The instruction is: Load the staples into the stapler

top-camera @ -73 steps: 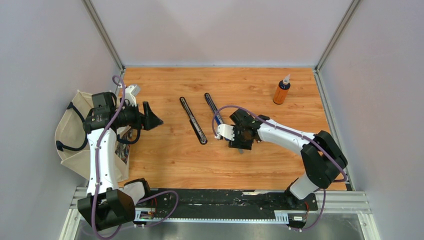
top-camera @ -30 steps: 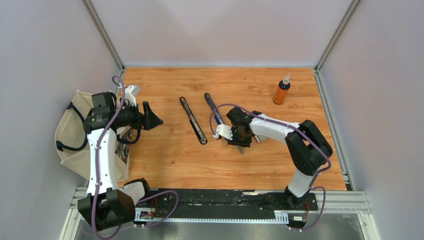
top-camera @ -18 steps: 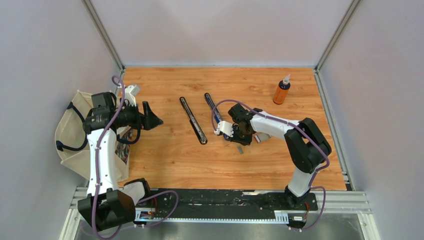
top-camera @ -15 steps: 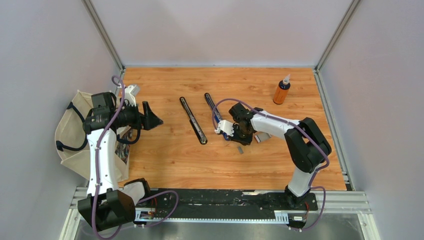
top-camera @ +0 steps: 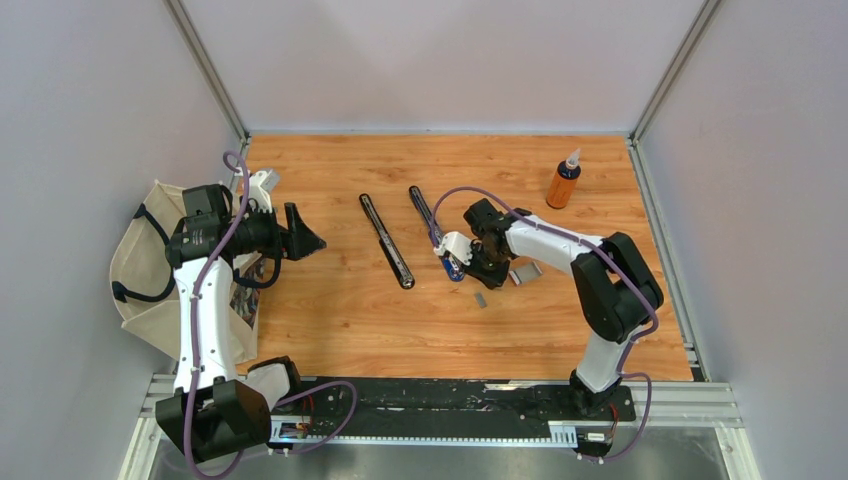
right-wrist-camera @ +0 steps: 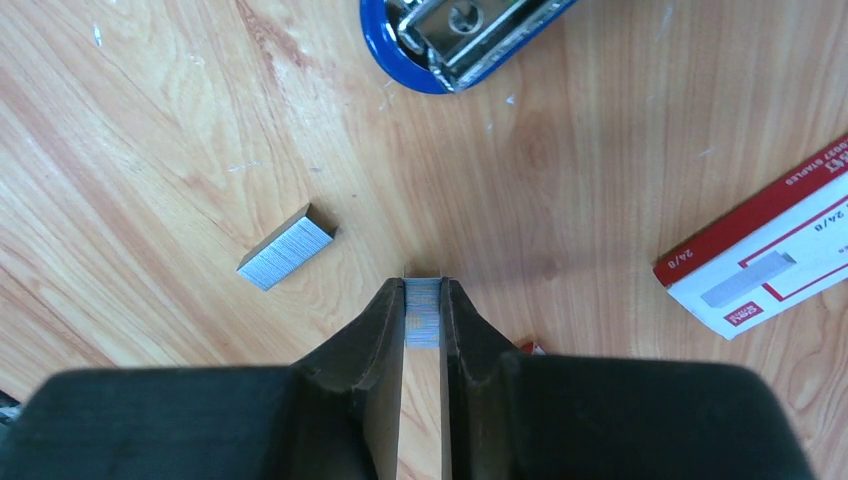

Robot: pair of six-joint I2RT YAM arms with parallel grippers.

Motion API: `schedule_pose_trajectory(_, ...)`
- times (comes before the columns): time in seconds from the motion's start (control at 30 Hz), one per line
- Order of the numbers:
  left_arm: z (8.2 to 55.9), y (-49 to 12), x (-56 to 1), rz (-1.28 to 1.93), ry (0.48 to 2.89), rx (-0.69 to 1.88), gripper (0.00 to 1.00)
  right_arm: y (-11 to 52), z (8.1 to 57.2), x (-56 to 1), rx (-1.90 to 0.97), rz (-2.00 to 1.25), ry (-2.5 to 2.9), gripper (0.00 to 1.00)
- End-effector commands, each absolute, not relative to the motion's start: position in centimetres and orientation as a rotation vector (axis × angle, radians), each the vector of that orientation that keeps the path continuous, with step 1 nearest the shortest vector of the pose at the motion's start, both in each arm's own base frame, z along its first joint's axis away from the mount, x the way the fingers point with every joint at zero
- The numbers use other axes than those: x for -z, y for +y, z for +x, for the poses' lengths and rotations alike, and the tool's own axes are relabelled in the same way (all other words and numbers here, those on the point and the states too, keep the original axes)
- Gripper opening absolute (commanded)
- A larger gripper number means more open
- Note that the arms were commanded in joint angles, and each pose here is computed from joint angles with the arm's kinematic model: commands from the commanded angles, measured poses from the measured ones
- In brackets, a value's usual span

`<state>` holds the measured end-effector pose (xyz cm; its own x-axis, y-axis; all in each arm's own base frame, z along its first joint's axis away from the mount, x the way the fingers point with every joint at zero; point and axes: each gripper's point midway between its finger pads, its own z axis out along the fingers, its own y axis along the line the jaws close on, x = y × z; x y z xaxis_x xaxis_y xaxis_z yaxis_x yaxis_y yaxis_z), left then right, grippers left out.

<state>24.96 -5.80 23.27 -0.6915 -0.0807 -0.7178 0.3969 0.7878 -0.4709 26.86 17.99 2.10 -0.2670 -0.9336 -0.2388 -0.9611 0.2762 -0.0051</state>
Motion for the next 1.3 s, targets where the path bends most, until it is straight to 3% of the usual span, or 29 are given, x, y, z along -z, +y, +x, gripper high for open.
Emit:
schedule_pose_trajectory(0.0,25.1,-5.8,-23.9,0.251,2.163,0.795,0.92,18.7,27.3,-3.0,-0.268,-1.664,2.407,0.15)
schedule_pose_trajectory(0.43,25.3,-5.5,-23.5,0.237,2.179,0.779,0.92,20.7,29.5,-6.5,-0.299,-1.358,2.506,0.17)
schedule_pose_trajectory(0.8,25.5,-4.6,-23.5,0.220,2.187,0.726,0.92,23.3,34.7,-10.1,-0.205,-0.933,2.563,0.16)
schedule_pose_trajectory(1.27,25.7,-3.8,-23.4,0.197,2.191,0.687,0.92,28.9,34.3,-10.8,-0.211,-0.798,2.429,0.17)
